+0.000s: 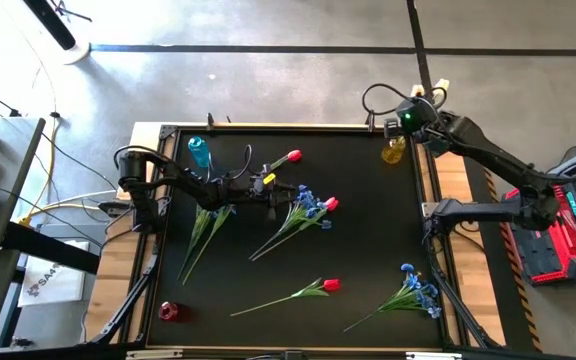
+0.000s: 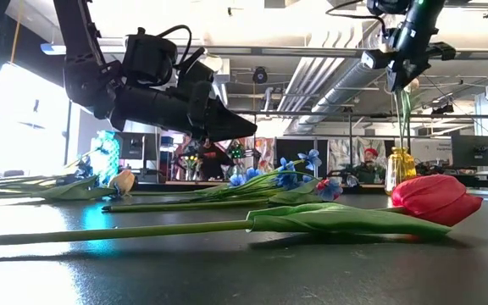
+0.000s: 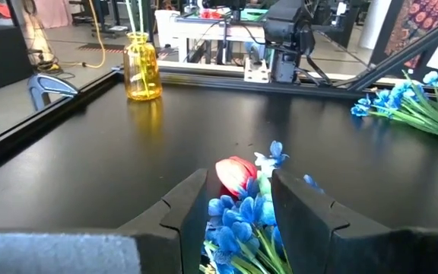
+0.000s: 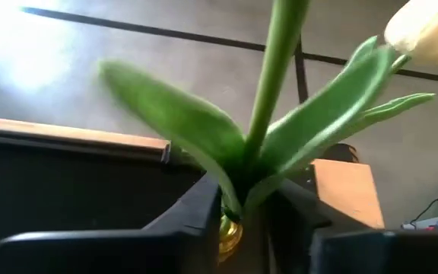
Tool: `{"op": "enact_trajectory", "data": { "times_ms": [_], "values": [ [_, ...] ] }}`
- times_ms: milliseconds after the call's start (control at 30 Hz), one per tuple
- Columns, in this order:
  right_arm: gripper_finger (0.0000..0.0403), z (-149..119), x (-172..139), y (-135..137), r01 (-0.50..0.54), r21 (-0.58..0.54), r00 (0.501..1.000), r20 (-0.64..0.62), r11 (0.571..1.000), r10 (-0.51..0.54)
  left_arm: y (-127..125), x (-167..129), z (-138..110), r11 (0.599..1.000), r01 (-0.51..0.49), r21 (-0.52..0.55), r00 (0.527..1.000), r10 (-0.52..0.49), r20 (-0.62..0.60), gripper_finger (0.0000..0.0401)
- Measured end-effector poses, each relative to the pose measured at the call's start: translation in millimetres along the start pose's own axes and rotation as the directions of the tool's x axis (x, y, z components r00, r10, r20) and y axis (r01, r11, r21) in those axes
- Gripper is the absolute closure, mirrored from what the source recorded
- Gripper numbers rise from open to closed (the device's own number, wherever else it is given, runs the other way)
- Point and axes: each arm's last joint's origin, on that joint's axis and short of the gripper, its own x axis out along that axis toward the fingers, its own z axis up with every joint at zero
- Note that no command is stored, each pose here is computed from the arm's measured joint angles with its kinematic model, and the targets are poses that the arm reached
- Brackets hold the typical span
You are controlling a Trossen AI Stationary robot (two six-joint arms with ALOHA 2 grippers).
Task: Sort flowers into vase by color
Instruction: Put the top yellow flower into the yellow vase, then put the yellow flower into the yellow vase
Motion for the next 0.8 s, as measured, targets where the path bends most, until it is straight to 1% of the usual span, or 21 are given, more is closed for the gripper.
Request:
{"op": "enact_trajectory", "data": {
  "times_ms": [200,333,433,533,667,733,800],
  "values": [
    [0.0228,1,-6,-8,0.067,0.042,0.996,0.061,0.997,-0.070,2,0,-3,0.998,-0.060,0.009,0.998,0.060,-0.031,0.0268],
    [0.0194,2,-13,-14,0.080,0.077,0.992,0.096,0.994,-0.087,3,0,-5,0.995,-0.099,0.021,0.994,0.100,-0.054,0.0268],
    [0.0184,1,-22,-18,0.055,0.079,0.991,0.120,0.995,-0.064,3,0,-5,0.994,-0.109,0.022,0.992,0.110,-0.055,0.0268],
    [0.0183,-1,-35,-25,0.036,0.086,0.985,0.165,0.996,-0.050,3,0,-6,0.994,-0.109,0.017,0.992,0.110,-0.057,0.0268],
    [0.0183,2,-59,-42,0.005,0.124,0.967,0.251,0.992,-0.036,3,0,-7,0.994,-0.111,0.009,0.991,0.111,-0.073,0.0268],
    [0.0183,3,-69,-50,-0.023,0.141,0.959,0.282,0.990,-0.018,4,-1,-7,0.993,-0.120,0.005,0.990,0.120,-0.076,0.0268],
    [0.0183,2,-77,-56,-0.057,0.136,0.954,0.300,0.989,0.013,4,-1,-8,0.990,-0.138,0.007,0.987,0.138,-0.077,0.0268]
  ]
}}
